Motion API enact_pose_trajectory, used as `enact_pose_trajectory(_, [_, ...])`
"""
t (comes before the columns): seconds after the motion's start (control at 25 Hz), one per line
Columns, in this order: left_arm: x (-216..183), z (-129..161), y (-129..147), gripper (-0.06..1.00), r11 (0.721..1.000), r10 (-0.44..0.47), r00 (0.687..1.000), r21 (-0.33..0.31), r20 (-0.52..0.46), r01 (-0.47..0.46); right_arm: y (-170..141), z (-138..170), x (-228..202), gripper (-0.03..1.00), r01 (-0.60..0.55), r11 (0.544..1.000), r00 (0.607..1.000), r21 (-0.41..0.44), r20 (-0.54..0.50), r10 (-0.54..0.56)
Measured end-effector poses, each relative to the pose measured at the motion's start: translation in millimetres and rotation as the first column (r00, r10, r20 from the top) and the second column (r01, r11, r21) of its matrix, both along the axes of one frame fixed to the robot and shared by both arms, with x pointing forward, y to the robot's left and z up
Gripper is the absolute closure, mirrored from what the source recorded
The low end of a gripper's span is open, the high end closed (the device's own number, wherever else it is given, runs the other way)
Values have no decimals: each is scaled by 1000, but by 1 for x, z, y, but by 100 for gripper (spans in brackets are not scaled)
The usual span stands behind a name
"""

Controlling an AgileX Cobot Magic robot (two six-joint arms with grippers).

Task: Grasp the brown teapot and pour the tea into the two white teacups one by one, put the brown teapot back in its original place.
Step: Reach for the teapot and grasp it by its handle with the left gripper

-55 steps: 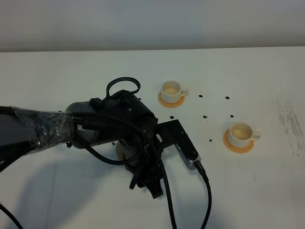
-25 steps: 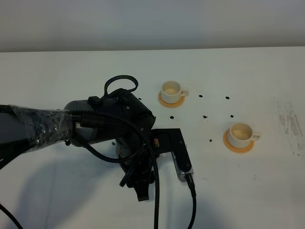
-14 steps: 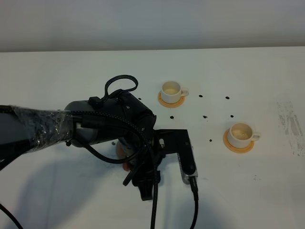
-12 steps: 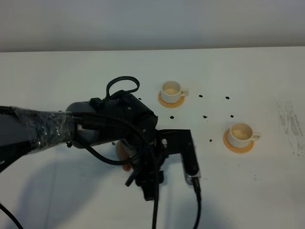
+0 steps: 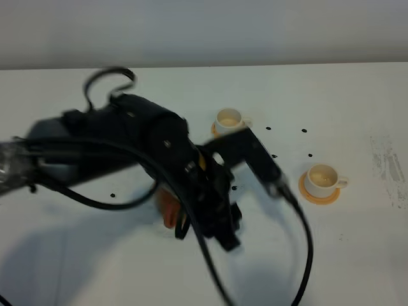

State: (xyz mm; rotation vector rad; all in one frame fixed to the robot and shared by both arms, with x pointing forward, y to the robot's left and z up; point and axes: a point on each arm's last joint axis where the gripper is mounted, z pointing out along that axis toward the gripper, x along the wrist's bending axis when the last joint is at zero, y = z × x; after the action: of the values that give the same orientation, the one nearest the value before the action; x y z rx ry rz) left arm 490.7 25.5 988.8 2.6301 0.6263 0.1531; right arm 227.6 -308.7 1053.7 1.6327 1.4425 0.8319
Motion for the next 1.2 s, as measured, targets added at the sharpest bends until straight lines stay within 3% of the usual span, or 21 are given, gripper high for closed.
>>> enact_pose_trajectory(0.12, [3,5,13,43,984,174,980,-4,-93,-176,0,0,0,47,0,1000,1000,0,0,0])
enact_pose_trajectory(0.24, [0,4,25,45,968,250,958,32,-141,-248,0,0,0,47,0,1000,1000,0,0,0])
enact_pose_trajectory(0.48, [-9,6,44,48,945,325,938,82,-122,-317,0,0,0,47,0,1000,1000,0,0,0])
enact_pose_trajectory(0.84, [2,7,61,49,881,468,882,115,-61,-460,0,0,0,47,0,1000,1000,0,0,0])
enact_pose_trajectory(1.2, [9,3,70,49,861,499,866,122,-16,-494,0,0,0,47,0,1000,1000,0,0,0])
